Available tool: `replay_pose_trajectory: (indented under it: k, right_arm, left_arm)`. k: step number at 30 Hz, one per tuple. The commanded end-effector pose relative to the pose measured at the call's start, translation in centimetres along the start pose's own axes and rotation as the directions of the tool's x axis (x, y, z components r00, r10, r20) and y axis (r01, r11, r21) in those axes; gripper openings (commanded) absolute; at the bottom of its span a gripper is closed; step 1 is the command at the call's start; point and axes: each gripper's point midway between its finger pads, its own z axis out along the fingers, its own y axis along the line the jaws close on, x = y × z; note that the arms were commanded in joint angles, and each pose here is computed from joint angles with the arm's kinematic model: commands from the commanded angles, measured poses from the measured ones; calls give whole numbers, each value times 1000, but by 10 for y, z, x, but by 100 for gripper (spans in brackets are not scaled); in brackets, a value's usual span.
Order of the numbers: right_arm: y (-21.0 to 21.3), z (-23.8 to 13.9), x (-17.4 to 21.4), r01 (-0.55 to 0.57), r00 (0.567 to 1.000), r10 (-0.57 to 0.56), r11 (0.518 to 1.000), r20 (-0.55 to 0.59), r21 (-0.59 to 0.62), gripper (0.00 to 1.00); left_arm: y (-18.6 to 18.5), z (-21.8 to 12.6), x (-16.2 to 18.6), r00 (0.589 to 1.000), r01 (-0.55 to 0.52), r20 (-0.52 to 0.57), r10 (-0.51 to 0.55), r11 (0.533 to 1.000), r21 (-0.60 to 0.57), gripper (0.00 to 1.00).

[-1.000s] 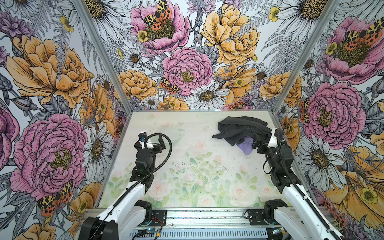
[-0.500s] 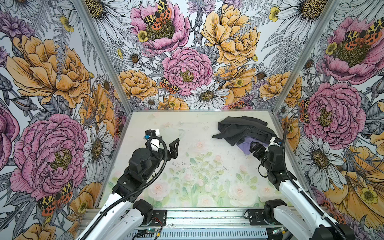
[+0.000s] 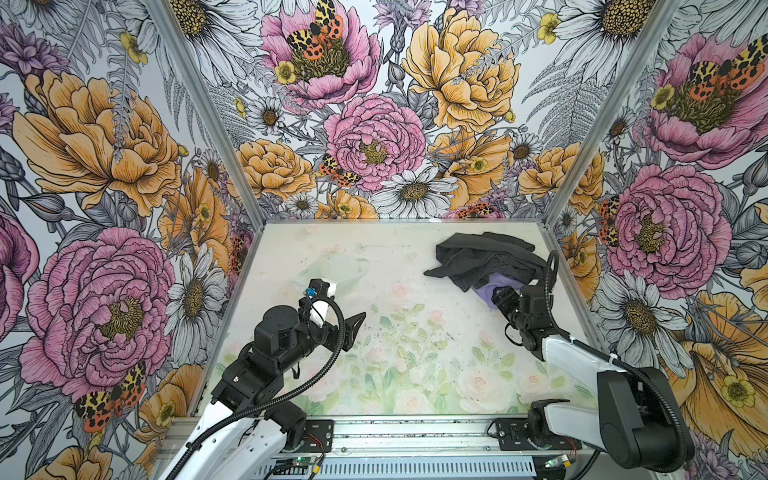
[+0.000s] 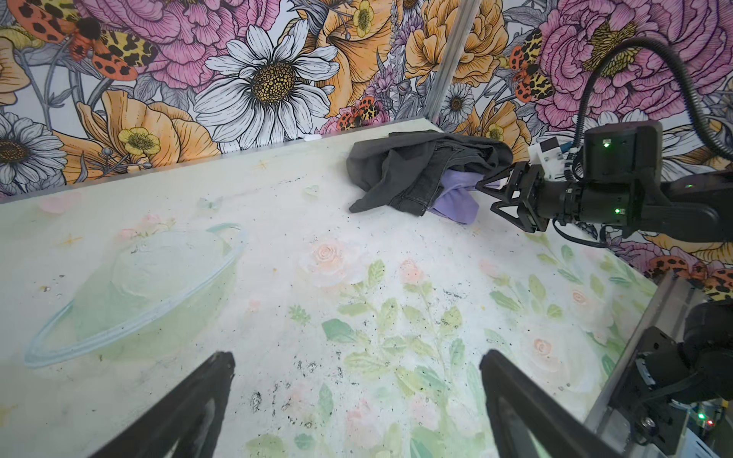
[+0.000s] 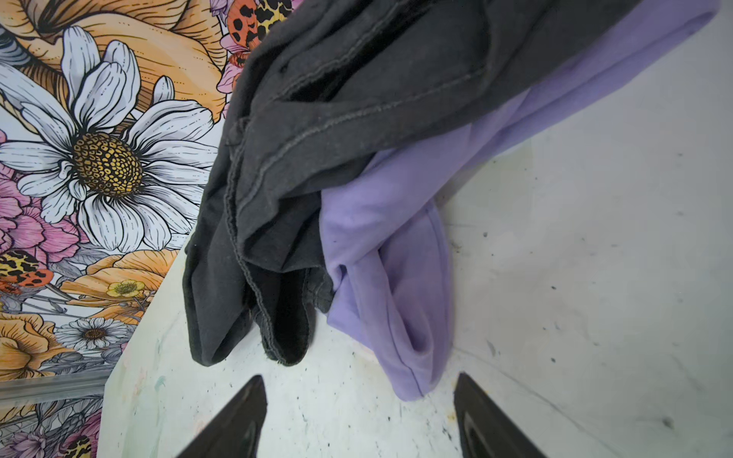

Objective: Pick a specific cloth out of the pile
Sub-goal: 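Grasp the lavender shirt under the jeans with the right gripper while the left arm lifts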

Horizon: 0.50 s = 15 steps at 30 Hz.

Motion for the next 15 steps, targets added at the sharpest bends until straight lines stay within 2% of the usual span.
replay_pose_trajectory:
  k: [1, 9, 15]
  right_arm:
    - [14, 8, -22, -32, 997, 35, 999, 64, -35, 74]
    - [13, 34, -23, -77, 996, 78, 996, 36, -49, 74]
    - [9, 52, -23, -101, 994, 102, 994, 26, -40, 73]
  left_arm:
    - [1, -2, 10, 999, -44, -13, 44, 999, -3, 99]
    - [-3, -3, 20, 998, -44, -35, 45, 999, 25, 99]
    - [-4, -13, 19, 998, -64, 8, 64, 998, 5, 99]
